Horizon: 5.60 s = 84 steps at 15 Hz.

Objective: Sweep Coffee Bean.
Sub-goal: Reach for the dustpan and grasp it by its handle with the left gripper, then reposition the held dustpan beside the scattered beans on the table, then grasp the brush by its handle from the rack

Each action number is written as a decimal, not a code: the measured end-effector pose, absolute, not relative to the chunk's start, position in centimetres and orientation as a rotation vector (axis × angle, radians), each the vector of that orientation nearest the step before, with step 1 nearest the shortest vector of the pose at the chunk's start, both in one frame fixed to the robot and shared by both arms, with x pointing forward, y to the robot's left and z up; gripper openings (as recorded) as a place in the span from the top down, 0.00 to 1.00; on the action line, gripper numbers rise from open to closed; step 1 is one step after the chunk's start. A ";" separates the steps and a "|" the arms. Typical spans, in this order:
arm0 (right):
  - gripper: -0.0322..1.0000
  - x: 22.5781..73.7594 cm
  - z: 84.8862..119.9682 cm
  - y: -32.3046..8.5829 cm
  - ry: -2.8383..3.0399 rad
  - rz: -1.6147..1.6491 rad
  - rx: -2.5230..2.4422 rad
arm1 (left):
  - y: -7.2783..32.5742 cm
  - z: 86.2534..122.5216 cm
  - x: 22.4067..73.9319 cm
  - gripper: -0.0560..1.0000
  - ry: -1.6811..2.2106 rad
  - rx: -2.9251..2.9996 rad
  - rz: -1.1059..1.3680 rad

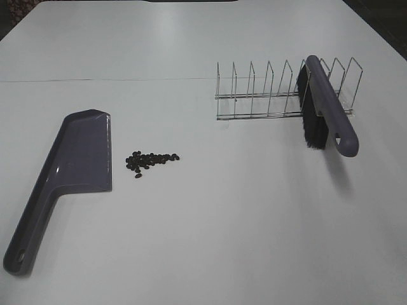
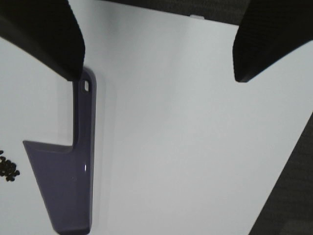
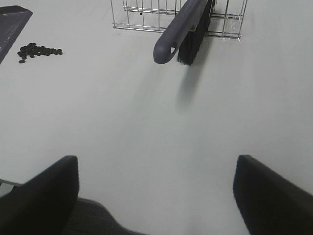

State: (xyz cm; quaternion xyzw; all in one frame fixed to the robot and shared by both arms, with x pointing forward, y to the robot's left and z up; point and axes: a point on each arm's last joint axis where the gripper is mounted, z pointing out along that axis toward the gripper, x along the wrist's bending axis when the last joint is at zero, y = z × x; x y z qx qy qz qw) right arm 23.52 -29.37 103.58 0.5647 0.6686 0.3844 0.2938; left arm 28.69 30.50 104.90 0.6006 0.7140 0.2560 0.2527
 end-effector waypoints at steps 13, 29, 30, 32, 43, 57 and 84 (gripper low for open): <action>0.24 23.5 103.6 -29.4 1.780 1.022 1.503 | 32.4 100.6 44.8 0.23 2.285 1.858 0.148; 0.24 23.5 103.6 -29.4 1.780 1.021 1.503 | 24.9 87.3 53.0 0.23 2.352 1.980 -0.122; 0.24 23.5 103.6 -29.4 1.780 1.021 1.503 | 24.9 87.3 53.4 0.23 2.351 1.979 -0.121; 0.24 23.5 103.6 -29.4 1.780 1.021 1.503 | 24.6 87.3 54.3 0.23 2.338 1.980 -0.112; 0.24 23.5 103.6 -29.4 1.777 1.024 1.508 | 24.5 87.1 55.7 0.63 2.274 2.101 -0.106; 0.24 32.6 112.2 -28.2 1.915 0.786 1.831 | 26.5 89.4 55.5 0.63 2.156 2.383 0.183; 0.24 71.0 98.8 -28.5 2.215 0.221 2.049 | 26.3 91.0 55.4 0.63 2.165 2.298 0.195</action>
